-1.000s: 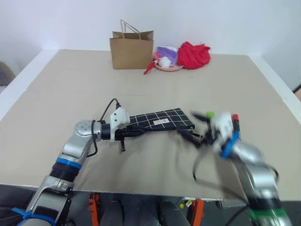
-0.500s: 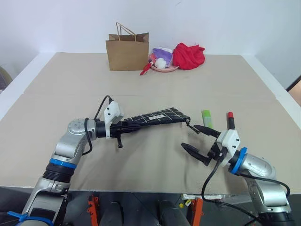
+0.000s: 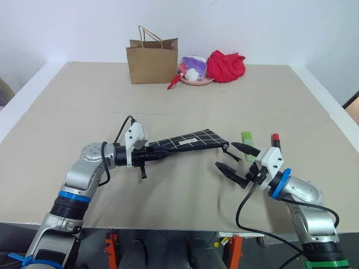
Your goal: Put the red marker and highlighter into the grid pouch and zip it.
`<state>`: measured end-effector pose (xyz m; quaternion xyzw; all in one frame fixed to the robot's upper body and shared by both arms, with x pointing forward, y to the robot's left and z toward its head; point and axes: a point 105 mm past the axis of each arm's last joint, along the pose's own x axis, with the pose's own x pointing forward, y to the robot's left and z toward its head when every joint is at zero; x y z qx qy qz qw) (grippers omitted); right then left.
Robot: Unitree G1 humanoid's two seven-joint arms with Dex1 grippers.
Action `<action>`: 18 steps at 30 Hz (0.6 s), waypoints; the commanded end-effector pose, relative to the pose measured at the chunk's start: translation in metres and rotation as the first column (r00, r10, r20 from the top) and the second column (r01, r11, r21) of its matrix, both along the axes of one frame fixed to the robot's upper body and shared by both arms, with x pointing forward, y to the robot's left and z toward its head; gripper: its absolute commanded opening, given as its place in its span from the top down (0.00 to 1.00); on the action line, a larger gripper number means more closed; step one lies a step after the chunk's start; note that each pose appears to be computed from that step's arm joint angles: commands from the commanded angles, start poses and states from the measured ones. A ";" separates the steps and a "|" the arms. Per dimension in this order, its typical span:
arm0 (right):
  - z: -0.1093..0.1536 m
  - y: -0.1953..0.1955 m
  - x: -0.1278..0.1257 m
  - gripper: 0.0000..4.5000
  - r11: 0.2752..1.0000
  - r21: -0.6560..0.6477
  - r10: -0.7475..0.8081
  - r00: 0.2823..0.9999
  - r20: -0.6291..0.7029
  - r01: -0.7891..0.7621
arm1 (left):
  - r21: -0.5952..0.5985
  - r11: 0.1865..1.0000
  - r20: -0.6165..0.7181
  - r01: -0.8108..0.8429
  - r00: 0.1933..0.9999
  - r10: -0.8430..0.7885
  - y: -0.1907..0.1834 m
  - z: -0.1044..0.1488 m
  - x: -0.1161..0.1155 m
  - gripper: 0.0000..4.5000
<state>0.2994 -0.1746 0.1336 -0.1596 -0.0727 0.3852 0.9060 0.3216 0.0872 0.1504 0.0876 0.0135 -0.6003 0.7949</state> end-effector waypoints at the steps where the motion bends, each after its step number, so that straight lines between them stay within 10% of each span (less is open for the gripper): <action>1: 0.005 0.001 0.002 0.18 1.000 -0.010 0.002 1.000 0.031 -0.001 | -0.027 0.999 0.037 0.027 0.999 -0.026 -0.004 0.012 -0.005 1.00; 9: 0.000 -0.002 0.004 0.98 1.000 -0.022 0.001 1.000 0.018 0.000 | -0.039 0.999 0.031 0.011 0.999 -0.010 -0.003 0.014 -0.003 1.00; 18: -0.002 -0.012 0.000 0.85 1.000 0.010 -0.005 1.000 -0.029 0.006 | -0.037 0.999 0.025 0.016 1.000 -0.015 -0.003 0.013 -0.005 1.00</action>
